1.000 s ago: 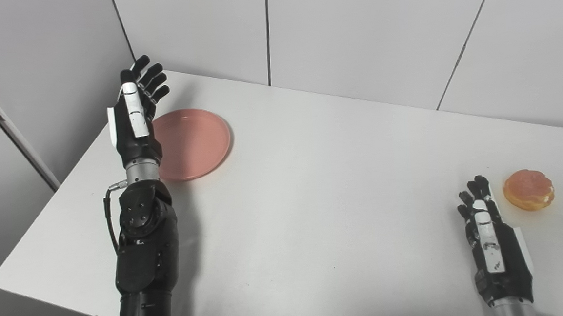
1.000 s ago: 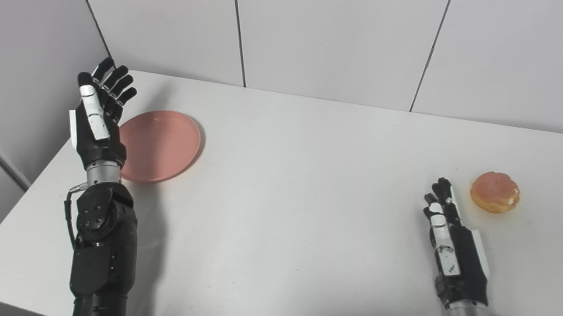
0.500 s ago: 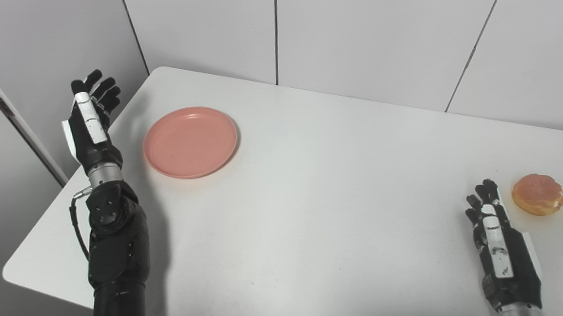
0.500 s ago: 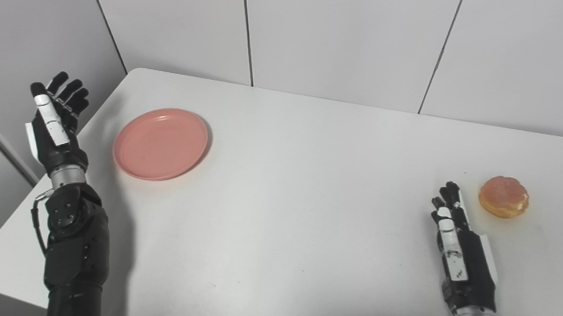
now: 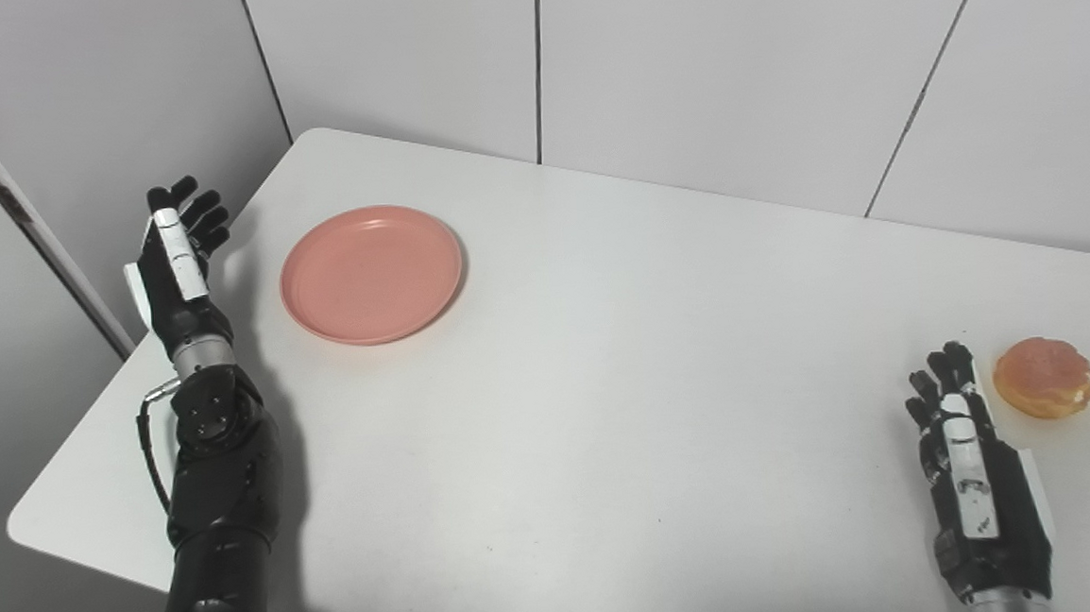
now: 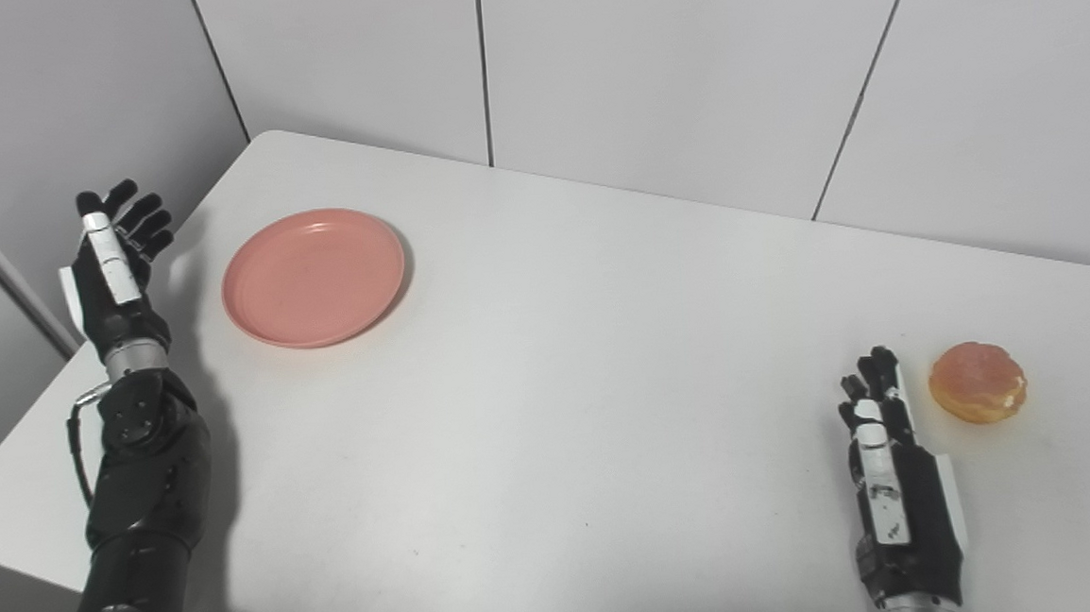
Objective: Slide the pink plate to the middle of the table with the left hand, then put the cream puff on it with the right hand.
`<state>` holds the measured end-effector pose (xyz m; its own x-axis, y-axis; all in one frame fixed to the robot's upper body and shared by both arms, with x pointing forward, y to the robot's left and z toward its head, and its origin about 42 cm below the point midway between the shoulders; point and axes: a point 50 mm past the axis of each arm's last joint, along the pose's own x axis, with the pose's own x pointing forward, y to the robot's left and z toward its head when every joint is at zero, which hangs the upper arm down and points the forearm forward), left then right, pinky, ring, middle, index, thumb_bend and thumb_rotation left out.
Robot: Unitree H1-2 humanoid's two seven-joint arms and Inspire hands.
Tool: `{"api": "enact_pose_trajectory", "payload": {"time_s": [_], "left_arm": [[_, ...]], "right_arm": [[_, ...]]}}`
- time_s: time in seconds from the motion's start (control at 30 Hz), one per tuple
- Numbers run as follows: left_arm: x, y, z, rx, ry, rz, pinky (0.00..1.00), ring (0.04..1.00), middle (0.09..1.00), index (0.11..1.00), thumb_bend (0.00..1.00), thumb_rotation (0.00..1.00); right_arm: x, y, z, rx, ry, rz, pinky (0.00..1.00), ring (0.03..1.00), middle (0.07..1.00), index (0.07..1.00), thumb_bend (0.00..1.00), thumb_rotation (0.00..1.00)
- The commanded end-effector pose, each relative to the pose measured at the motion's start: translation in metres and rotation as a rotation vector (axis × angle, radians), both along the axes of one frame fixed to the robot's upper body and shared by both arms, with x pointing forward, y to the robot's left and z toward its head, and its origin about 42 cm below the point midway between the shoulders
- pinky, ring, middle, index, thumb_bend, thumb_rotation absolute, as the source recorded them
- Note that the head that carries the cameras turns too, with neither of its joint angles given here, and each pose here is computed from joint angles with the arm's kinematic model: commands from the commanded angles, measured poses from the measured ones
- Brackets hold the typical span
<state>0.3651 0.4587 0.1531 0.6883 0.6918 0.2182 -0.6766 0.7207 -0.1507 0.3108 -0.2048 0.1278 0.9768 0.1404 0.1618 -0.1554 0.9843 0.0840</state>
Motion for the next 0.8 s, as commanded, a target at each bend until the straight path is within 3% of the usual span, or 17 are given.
{"api": "enact_pose_trajectory", "payload": {"time_s": [0.0, 0.27, 0.6, 0.77], "left_arm": [[0.012, 0.004, 0.029, 0.053, -0.094, -0.013, 0.72, 0.711, 0.704, 0.716, 0.62, 1.0], [0.016, -0.004, 0.014, 0.073, -0.039, -0.042, 0.68, 0.679, 0.675, 0.685, 0.62, 1.0], [0.023, -0.028, 0.002, 0.019, 0.033, -0.101, 0.76, 0.717, 0.701, 0.706, 0.69, 1.0], [0.025, -0.043, -0.002, 0.057, 0.079, -0.166, 0.8, 0.745, 0.728, 0.718, 0.69, 1.0]], "right_arm": [[0.004, 0.001, 0.016, 0.016, -0.091, -0.001, 1.0, 0.987, 1.0, 1.0, 0.56, 0.84], [0.004, -0.004, 0.016, 0.005, -0.098, 0.002, 1.0, 1.0, 1.0, 1.0, 0.53, 0.89], [0.003, -0.006, 0.017, -0.001, -0.098, 0.005, 1.0, 0.999, 1.0, 1.0, 0.53, 0.89], [0.003, -0.006, 0.018, -0.01, -0.104, 0.001, 1.0, 0.992, 1.0, 1.0, 0.53, 0.89]]}}
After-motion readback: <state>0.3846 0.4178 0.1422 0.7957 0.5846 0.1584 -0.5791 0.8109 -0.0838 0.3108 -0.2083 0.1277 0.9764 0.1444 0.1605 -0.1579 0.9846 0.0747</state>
